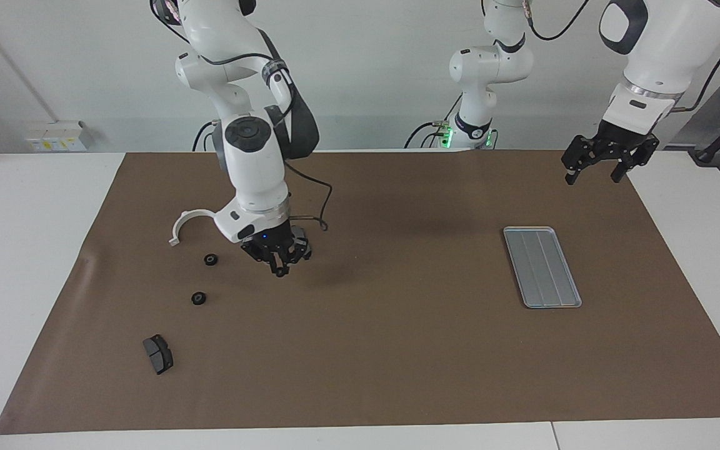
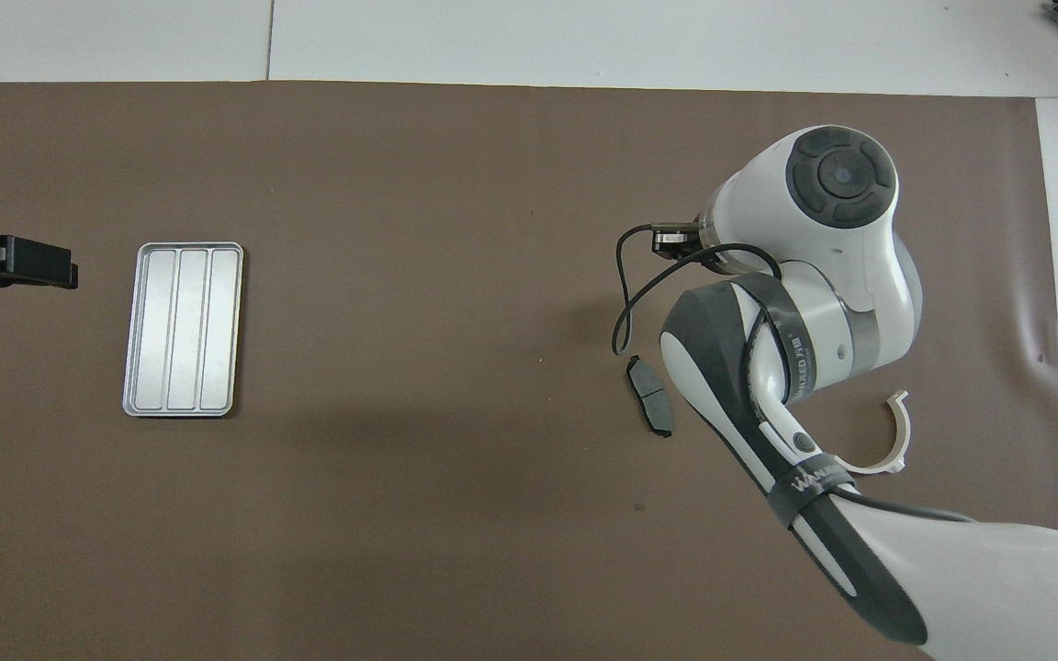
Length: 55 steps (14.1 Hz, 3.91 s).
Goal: Place bearing gear from tray to pile
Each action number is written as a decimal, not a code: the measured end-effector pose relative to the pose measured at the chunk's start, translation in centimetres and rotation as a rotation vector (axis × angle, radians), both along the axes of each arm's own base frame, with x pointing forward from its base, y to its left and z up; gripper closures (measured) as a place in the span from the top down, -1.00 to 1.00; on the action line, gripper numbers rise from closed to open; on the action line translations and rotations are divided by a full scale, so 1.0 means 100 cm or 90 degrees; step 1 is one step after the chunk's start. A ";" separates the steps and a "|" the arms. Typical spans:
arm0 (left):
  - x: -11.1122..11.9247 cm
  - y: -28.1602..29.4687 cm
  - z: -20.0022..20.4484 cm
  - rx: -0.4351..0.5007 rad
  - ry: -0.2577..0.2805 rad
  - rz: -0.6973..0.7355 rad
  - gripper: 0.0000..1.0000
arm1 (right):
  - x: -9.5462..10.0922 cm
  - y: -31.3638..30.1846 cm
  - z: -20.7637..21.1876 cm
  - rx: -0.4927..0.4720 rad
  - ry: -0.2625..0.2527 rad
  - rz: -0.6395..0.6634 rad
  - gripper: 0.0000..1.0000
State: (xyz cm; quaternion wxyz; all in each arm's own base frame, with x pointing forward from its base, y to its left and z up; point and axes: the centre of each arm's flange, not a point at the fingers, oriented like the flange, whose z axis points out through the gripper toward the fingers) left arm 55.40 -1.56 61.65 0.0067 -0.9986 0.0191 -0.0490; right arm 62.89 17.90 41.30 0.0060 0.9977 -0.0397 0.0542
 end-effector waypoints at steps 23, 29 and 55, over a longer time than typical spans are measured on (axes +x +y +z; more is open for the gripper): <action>0.000 0.000 0.000 0.000 0.000 0.000 1.00 | -0.023 -0.100 -0.104 -0.009 0.008 0.009 0.73; 0.000 0.000 0.000 0.000 0.001 0.000 1.00 | -0.024 -0.129 0.012 0.001 -0.009 -0.024 1.00; 0.000 0.000 0.000 0.000 0.001 0.000 1.00 | -0.095 -0.198 0.212 -0.006 0.079 -0.053 1.00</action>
